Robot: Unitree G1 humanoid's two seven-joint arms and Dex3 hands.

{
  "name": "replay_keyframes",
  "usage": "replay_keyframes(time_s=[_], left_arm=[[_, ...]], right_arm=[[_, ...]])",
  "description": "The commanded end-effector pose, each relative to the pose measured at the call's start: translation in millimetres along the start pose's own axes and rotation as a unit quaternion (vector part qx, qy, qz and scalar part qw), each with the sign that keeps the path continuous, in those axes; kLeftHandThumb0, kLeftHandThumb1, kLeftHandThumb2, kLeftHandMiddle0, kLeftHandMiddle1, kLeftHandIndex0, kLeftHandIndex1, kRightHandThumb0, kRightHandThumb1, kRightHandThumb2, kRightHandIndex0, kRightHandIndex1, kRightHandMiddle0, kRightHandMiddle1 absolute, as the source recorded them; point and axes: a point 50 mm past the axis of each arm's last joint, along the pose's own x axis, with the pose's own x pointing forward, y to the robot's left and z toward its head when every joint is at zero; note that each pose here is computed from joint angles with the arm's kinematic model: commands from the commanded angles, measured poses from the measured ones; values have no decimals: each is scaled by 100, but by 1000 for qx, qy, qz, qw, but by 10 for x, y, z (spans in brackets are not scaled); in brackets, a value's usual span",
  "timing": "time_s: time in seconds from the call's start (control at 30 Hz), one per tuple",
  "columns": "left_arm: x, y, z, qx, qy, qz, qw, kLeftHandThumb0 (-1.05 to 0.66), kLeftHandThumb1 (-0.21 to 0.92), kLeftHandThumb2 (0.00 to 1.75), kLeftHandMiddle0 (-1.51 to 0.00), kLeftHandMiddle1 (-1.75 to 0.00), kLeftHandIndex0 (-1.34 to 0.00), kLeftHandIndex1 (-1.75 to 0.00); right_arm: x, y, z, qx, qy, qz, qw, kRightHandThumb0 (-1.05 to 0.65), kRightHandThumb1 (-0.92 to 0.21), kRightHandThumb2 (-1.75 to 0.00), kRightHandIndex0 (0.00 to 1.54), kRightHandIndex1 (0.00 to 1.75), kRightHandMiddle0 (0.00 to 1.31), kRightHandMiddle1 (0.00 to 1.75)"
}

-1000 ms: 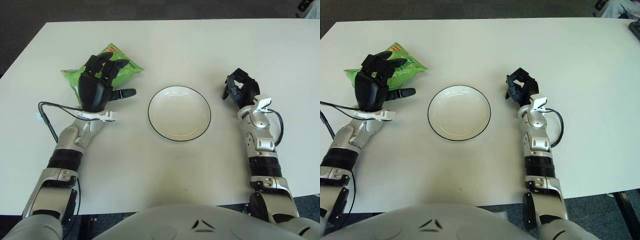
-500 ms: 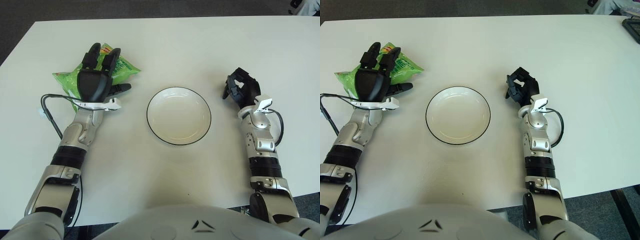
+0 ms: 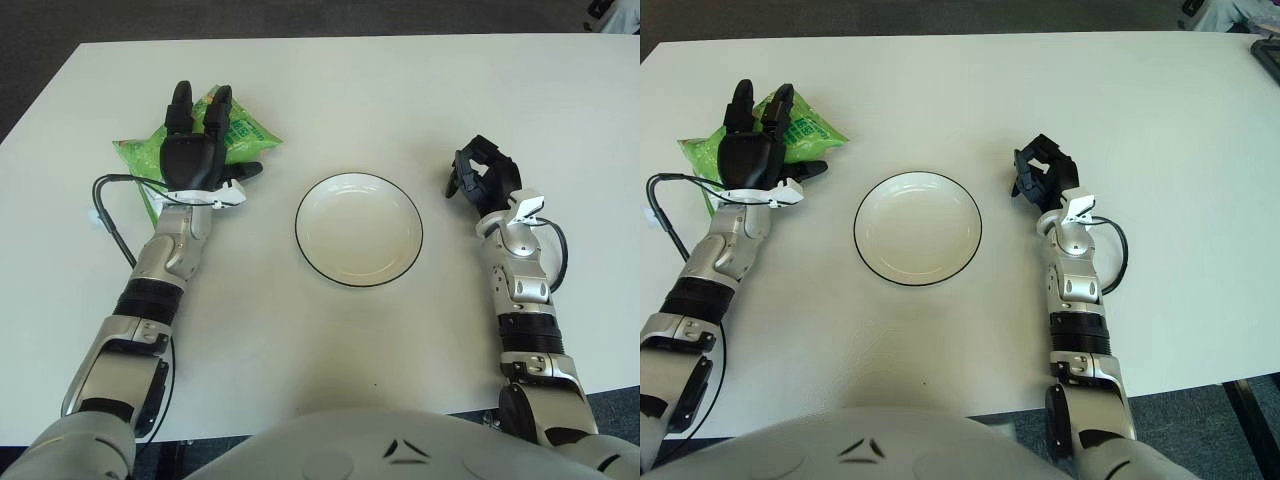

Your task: Put the snack into the plate.

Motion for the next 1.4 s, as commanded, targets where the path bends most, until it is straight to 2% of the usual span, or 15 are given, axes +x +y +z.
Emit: replay_keyframes(time_s=[0.0, 0.23, 0.4, 0.73, 0.8, 0.9, 1.13, 1.2, 1.27, 1.3, 1.37], left_arm=[[28, -30, -15, 3, 31, -27, 999, -83, 92, 19, 0, 0, -14, -3], [65, -71, -50, 37, 81, -75, 993, -92, 92, 33, 0, 0, -6, 0], [57, -117, -106, 65, 96, -92, 989, -99, 92, 43, 0, 0, -3, 0], [10, -176, -165, 81, 134, -114, 981, -102, 92, 47, 0, 0, -2, 0], [3, -185, -173, 78, 141, -114, 980, -101, 92, 46, -5, -2, -6, -2], [-4, -198, -179, 74, 147, -112, 980, -90, 92, 36, -27, -4, -25, -7], [1, -214, -184, 63, 158, -130, 977, -75, 92, 24, -51, -13, -45, -16], [7, -219, -186, 58, 163, -146, 974, -70, 92, 21, -44, -35, -46, -19], [15, -218, -190, 56, 165, -155, 972, -62, 92, 13, -33, -66, -42, -32], [19, -217, -191, 56, 166, -158, 972, -59, 92, 11, -30, -73, -40, -36], [26, -220, -200, 56, 166, -161, 971, -48, 90, 5, -23, -97, -32, -64]], right_arm=[[-393, -11, -699, 18, 153, -12, 988, -42, -92, -45, 98, 175, 67, 171], [-394, -12, -700, 16, 153, -11, 988, -42, -92, -45, 98, 175, 67, 172], [-396, -7, -694, 16, 152, -9, 988, -42, -92, -45, 97, 175, 66, 172], [-403, -11, -690, 15, 151, -7, 988, -42, -92, -45, 97, 175, 65, 174], [-402, -10, -689, 15, 151, -6, 988, -42, -92, -45, 97, 175, 65, 174], [-402, -15, -690, 14, 152, -5, 988, -42, -92, -46, 96, 175, 65, 175], [-400, -22, -690, 11, 153, 1, 988, -42, -92, -46, 96, 175, 65, 175], [-400, -22, -689, 10, 153, 3, 988, -42, -92, -46, 96, 175, 66, 175], [-399, -21, -688, 9, 153, 5, 988, -42, -92, -46, 96, 175, 66, 175], [-399, -21, -688, 9, 153, 6, 988, -42, -92, -46, 96, 175, 66, 175], [-399, -19, -688, 9, 153, 8, 988, -42, -92, -46, 96, 175, 66, 175]])
